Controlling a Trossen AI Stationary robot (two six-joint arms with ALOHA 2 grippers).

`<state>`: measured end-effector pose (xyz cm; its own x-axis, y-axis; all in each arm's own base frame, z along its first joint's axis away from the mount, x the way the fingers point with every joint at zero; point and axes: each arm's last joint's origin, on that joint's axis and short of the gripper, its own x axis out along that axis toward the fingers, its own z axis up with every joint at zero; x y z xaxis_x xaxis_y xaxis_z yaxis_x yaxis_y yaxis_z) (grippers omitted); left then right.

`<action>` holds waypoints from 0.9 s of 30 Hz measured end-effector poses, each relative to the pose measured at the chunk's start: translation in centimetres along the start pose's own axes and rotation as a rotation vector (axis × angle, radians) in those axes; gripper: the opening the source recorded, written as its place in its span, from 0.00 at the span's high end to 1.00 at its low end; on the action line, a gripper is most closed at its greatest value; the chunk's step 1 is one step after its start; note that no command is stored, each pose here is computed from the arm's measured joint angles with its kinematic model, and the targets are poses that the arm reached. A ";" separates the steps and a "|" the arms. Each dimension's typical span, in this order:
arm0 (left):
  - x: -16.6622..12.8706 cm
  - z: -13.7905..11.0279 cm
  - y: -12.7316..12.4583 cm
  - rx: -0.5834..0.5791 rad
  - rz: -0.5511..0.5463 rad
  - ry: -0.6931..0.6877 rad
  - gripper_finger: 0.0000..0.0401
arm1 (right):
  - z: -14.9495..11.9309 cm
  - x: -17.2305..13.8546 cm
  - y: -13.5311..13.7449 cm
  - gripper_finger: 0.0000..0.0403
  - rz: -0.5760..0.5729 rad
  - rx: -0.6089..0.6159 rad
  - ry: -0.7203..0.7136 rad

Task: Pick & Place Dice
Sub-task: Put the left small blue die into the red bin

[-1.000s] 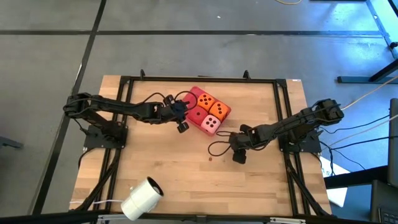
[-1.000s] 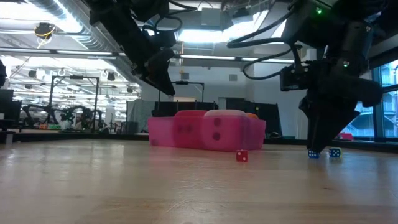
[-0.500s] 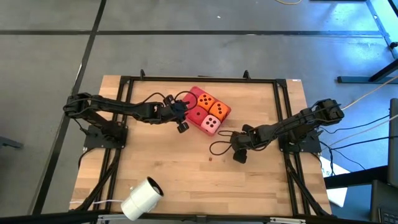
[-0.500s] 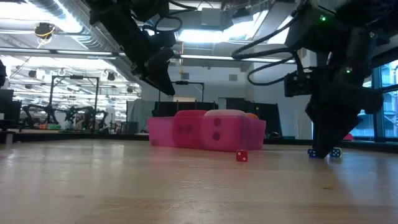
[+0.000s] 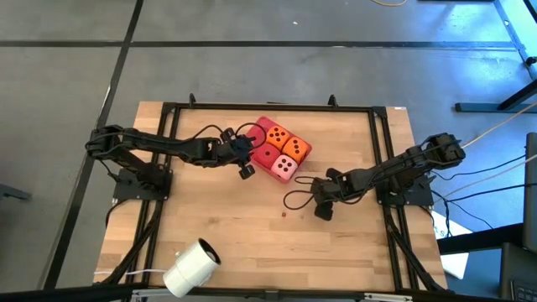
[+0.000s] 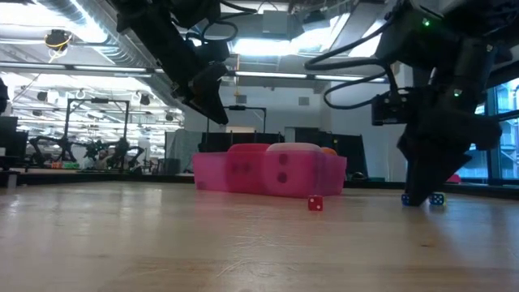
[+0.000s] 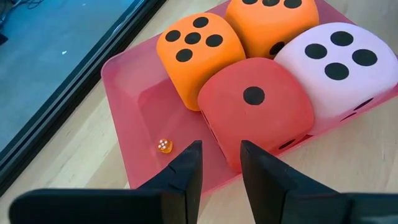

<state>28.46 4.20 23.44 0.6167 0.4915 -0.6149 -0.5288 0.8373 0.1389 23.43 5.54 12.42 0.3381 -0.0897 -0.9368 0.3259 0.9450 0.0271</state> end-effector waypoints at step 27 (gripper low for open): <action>-2.3 0.4 1.2 0.082 0.047 -0.024 0.75 | 2.6 -0.2 1.2 0.83 0.046 -0.052 -0.312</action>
<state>26.64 4.15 25.38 0.6065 0.5354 -0.5877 -0.5088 0.8294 0.2305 26.00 5.87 13.57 0.6087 -0.1307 -0.7826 0.2612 0.9644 0.0420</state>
